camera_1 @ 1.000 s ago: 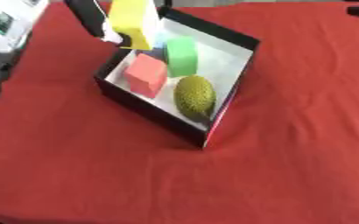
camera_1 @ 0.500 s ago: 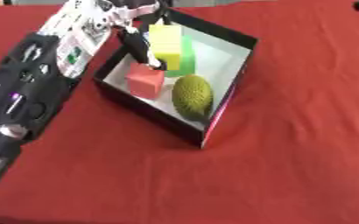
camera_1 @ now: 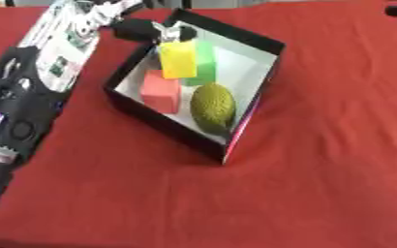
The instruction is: Pick up objects on the table and place them in the box.
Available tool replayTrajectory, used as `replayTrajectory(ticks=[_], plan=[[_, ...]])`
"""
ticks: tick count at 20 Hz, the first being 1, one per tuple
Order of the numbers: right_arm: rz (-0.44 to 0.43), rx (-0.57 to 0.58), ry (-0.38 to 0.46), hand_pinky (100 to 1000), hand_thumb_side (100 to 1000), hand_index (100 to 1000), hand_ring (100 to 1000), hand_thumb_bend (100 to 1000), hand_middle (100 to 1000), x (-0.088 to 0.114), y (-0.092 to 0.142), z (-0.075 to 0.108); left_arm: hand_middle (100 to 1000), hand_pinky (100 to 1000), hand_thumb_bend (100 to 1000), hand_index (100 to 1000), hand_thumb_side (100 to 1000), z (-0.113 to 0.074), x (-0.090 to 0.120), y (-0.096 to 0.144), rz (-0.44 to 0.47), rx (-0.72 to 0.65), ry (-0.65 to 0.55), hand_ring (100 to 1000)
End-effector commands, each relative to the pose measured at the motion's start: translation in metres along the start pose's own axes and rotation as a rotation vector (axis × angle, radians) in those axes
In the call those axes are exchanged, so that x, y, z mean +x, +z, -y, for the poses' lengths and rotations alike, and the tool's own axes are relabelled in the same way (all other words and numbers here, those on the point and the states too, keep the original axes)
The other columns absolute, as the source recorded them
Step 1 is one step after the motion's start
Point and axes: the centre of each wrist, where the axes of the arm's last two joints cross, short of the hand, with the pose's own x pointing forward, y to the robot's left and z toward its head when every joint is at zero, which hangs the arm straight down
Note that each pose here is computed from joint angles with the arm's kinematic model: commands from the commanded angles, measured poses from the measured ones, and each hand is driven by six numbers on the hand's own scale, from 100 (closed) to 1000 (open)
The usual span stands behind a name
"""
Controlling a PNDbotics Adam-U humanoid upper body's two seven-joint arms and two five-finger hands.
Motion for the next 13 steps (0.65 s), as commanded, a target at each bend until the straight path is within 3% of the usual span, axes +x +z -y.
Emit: replayTrajectory(ticks=[1,2,3,6,8,9,13], plan=[[0.031,-0.027,0.021,906,641,870,896,100,762,0.012,0.001,0.009,737,838,399,879,817,-0.043,-0.013,0.026,0.001,0.225,0.155,738],[0.031,-0.033,0.019,906,642,870,896,100,762,0.011,0.002,0.01,734,836,382,874,812,-0.049,-0.021,0.036,-0.011,0.281,0.216,736],[0.027,-0.04,0.02,906,646,871,900,100,768,0.01,0.004,0.01,696,789,271,832,794,-0.053,-0.033,0.047,-0.043,0.341,0.284,710],[0.005,-0.055,0.015,907,673,876,904,100,776,0.004,0.006,0.01,687,761,210,814,793,-0.058,-0.071,0.078,-0.161,0.507,0.501,705],[-0.009,-0.058,0.005,907,688,878,906,100,779,-0.001,0.007,0.009,716,762,215,834,794,-0.058,-0.094,0.097,-0.227,0.606,0.612,709],[-0.014,-0.061,0.001,910,740,882,910,100,783,-0.003,0.008,0.009,747,771,240,854,793,-0.057,-0.105,0.105,-0.252,0.651,0.655,726],[-0.042,-0.073,-0.018,915,759,892,919,100,792,-0.012,0.009,0.008,761,784,318,866,743,-0.052,-0.135,0.133,-0.27,0.782,0.775,743]])
